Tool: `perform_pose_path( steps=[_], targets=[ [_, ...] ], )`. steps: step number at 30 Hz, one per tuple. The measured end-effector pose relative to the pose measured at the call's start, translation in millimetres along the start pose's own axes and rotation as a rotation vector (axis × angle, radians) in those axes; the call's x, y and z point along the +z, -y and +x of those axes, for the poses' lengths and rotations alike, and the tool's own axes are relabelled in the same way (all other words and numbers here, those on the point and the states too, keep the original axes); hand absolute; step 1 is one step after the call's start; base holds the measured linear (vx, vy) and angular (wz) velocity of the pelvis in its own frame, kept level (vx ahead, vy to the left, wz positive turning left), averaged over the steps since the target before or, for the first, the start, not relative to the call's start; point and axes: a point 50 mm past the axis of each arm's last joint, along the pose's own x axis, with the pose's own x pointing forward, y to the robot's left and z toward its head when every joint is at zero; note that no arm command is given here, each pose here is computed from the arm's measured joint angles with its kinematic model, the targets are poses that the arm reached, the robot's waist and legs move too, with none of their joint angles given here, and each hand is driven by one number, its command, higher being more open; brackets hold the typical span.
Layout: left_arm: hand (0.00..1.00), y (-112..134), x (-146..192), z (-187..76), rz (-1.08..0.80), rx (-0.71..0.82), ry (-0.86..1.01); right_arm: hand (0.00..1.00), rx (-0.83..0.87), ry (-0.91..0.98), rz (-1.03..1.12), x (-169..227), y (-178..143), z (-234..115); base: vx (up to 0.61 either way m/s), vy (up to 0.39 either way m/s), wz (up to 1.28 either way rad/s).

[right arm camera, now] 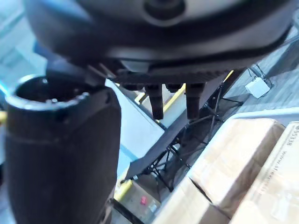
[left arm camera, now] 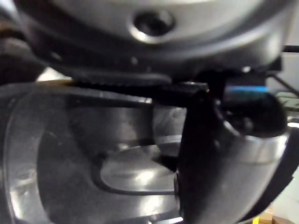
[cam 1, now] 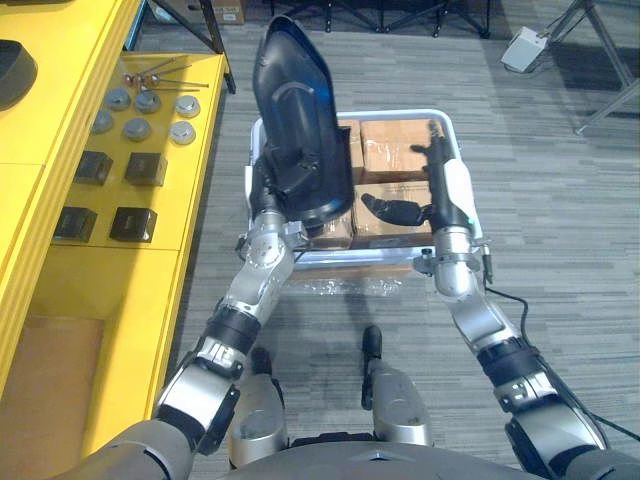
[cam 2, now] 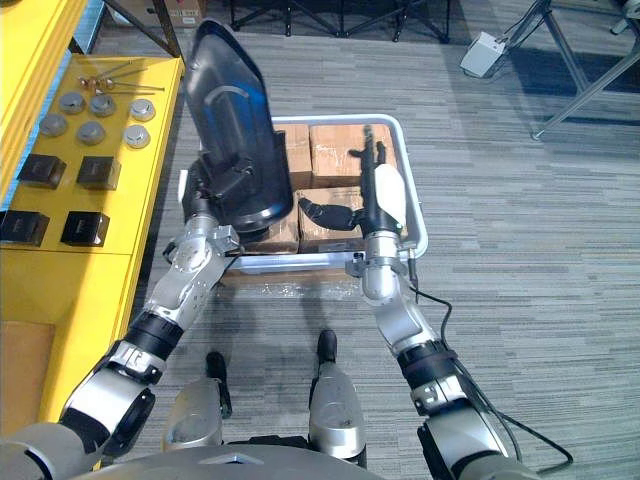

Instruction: Walk over and take three plastic housings, then place them on the shelf

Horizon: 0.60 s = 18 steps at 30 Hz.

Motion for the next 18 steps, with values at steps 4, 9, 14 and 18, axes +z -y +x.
perform_pose_path(
  steps=[4, 9, 14, 18],
  targets=[
    [0.0, -30, 13, -24, 0.127, 0.203, 0.188, 1.0, -0.085, -0.064, 0.483, -2, 31, -27, 0.02, 0.006, -0.02],
    [0.0, -52, 7, -40, 0.199, 0.303, 0.249, 1.0, -0.164, -0.118, 0.646, -19, 45, -59, 0.03, 0.016, -0.04],
    [0.0, -73, -8, -57, 0.152, 0.28, 0.183, 1.0, -0.219, -0.188, 0.636, -33, 58, -90, -0.01, 0.003, -0.07],
    [0.0, -83, -4, -81, -0.186, 0.068, 0.084, 1.0, -0.249, -0.281, 0.626, -47, 61, -113, 0.03, 0.005, -0.09]
  ],
)
